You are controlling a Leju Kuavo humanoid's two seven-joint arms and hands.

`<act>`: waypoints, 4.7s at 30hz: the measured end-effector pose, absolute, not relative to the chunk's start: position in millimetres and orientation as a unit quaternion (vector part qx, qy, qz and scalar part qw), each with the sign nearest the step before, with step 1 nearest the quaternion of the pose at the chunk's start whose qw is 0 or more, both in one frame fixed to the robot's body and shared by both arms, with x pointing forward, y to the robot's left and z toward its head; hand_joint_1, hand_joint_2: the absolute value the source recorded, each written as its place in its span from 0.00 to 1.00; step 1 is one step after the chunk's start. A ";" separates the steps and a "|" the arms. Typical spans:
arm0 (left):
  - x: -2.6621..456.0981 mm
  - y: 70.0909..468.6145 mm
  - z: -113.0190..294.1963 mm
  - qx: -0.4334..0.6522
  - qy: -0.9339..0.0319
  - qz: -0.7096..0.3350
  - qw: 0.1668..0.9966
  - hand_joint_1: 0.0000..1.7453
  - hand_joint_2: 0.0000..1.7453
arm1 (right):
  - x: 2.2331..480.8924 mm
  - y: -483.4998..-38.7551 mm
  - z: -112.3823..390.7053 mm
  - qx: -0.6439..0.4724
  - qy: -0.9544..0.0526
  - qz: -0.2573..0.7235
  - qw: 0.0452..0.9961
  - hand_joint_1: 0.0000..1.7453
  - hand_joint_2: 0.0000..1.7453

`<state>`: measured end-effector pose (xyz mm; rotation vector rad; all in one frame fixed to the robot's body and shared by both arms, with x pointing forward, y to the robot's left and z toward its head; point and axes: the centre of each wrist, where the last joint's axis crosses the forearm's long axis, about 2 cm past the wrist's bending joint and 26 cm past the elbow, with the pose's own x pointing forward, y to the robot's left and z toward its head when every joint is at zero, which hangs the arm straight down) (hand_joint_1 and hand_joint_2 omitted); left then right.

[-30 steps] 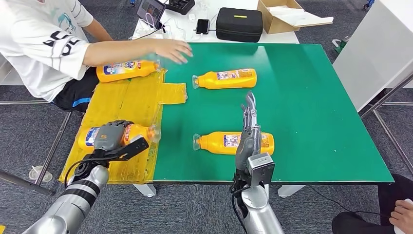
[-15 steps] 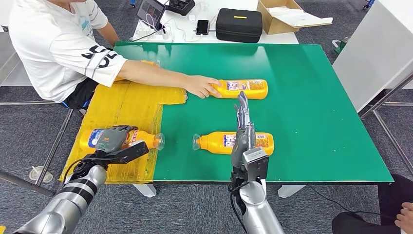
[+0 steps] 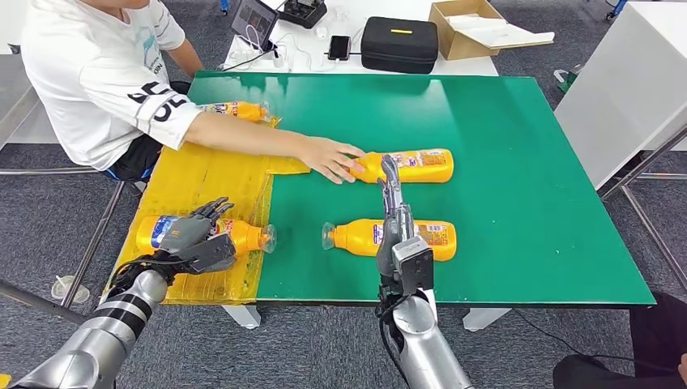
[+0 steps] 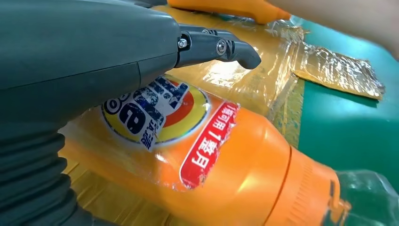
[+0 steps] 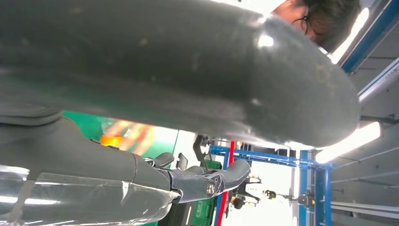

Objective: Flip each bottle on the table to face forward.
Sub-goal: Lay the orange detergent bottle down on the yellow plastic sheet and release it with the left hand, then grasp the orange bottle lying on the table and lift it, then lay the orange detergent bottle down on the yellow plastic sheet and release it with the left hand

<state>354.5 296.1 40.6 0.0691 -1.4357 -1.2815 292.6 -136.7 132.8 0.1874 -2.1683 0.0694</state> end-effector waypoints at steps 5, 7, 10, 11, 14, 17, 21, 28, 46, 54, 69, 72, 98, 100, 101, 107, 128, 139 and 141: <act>352.7 301.3 39.7 -0.024 -0.625 -0.502 0.597 0.00 0.00 | 300.2 -136.5 128.0 0.058 -0.860 0.078 0.501 0.00 1.00; 348.2 300.5 37.8 -0.057 -0.648 -0.446 0.614 0.00 0.50 | 308.0 -139.6 122.8 0.028 -0.835 0.134 0.533 0.00 1.00; 337.9 293.1 33.6 -0.094 -0.696 -0.334 0.629 0.00 1.00 | 323.0 -151.0 111.2 -0.035 -0.783 0.229 0.577 0.00 1.00; 335.2 289.5 33.0 -0.103 -0.711 -0.295 0.630 0.00 1.00 | 328.1 -155.7 107.5 -0.056 -0.764 0.258 0.589 0.00 1.00; 330.7 280.2 34.0 -0.113 -0.743 -0.198 0.629 0.00 1.00 | 340.9 -170.0 99.4 -0.106 -0.718 0.321 0.609 0.00 1.00; 329.5 274.5 37.1 -0.111 -0.762 -0.142 0.622 0.00 1.00 | 348.3 -180.7 95.4 -0.134 -0.688 0.352 0.620 0.00 1.00; 332.8 270.5 46.4 -0.102 -0.788 -0.071 0.604 0.00 1.00 | 353.3 -194.8 91.8 -0.163 -0.659 0.381 0.628 0.00 1.00; 334.3 269.0 53.2 -0.093 -0.802 -0.030 0.589 0.00 1.00 | 356.7 -208.5 88.7 -0.178 -0.644 0.393 0.631 0.00 1.00; 335.4 265.8 55.4 -0.084 -0.806 -0.007 0.586 0.00 1.00 | 375.7 -249.8 99.3 -0.162 -0.573 0.493 0.635 0.00 1.00; 337.7 264.6 52.7 -0.084 -0.799 -0.009 0.596 0.00 1.00 | 385.9 -263.2 103.6 -0.173 -0.534 0.542 0.626 0.00 1.00; 341.1 258.7 51.2 -0.095 -0.791 -0.008 0.604 0.00 1.00 | 391.8 -268.0 105.4 -0.173 -0.499 0.583 0.617 0.86 1.00; 342.3 255.9 52.0 -0.102 -0.791 -0.007 0.604 0.00 1.00 | 393.7 -270.5 106.8 -0.168 -0.490 0.594 0.615 1.00 1.00; 332.8 219.2 58.1 -0.204 -0.764 0.093 0.605 0.00 1.00 | 323.4 -226.0 116.8 -0.220 -0.827 0.199 0.478 1.00 1.00; 332.4 214.3 61.6 -0.230 -0.758 0.110 0.601 0.00 1.00 | 316.3 -225.1 119.7 -0.226 -0.841 0.161 0.464 1.00 1.00; 332.1 211.3 63.5 -0.248 -0.754 0.118 0.597 0.00 1.00 | 312.8 -224.9 120.5 -0.228 -0.848 0.143 0.456 1.00 1.00; 330.6 197.0 73.3 -0.309 -0.744 0.129 0.579 0.00 1.00 | 300.0 -227.9 119.5 -0.234 -0.858 0.092 0.448 1.00 1.00; 314.2 125.5 95.6 -0.519 -0.662 0.040 0.539 0.00 1.00 | 276.2 -114.2 62.0 -0.067 -0.843 0.213 0.490 0.98 1.00; 315.3 121.2 93.5 -0.498 -0.667 -0.015 0.553 0.00 1.00 | 284.6 -93.8 68.6 -0.049 -0.844 0.215 0.490 1.00 1.00; 315.3 121.2 92.7 -0.496 -0.667 -0.017 0.556 0.00 1.00 | 285.3 -93.7 68.9 -0.048 -0.844 0.215 0.490 1.00 1.00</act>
